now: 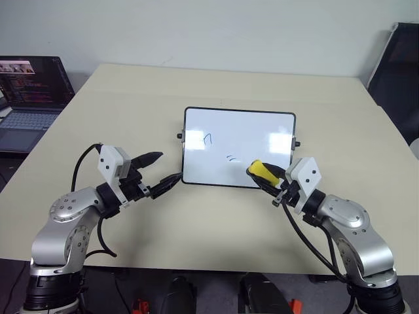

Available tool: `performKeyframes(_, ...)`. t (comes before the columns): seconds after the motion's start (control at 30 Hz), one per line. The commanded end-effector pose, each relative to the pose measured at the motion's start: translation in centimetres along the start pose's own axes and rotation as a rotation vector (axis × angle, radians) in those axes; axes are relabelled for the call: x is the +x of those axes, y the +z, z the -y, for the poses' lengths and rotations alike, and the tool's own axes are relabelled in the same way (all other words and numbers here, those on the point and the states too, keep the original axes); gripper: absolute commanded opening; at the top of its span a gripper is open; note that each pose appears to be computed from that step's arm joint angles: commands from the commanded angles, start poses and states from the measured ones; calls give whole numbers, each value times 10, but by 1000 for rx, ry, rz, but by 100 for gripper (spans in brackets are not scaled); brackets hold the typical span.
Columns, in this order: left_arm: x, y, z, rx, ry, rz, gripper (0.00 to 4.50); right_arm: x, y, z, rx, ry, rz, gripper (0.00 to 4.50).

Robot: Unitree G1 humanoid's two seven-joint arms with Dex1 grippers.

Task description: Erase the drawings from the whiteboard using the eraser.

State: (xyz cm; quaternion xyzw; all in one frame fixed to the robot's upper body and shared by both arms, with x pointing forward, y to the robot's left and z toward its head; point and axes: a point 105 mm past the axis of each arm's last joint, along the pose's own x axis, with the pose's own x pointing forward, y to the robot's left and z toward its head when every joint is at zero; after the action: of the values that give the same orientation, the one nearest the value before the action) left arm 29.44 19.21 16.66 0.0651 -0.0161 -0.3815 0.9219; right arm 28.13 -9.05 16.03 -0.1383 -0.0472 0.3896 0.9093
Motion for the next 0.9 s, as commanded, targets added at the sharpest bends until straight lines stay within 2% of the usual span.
performKeyframes(0.03, -1, 17, 2, 51, 0, 46, 450, 4, 13, -4, -44, 29, 53, 124)
performKeyframes(0.6, 0, 20, 13, 72, -18, 22, 450, 20, 11, -7, -167, 93, 19, 124)
performKeyframes(0.9, 4, 12, 11, 107, -84, -42, 450, 74, 22, 1, -408, 43, -8, 124)
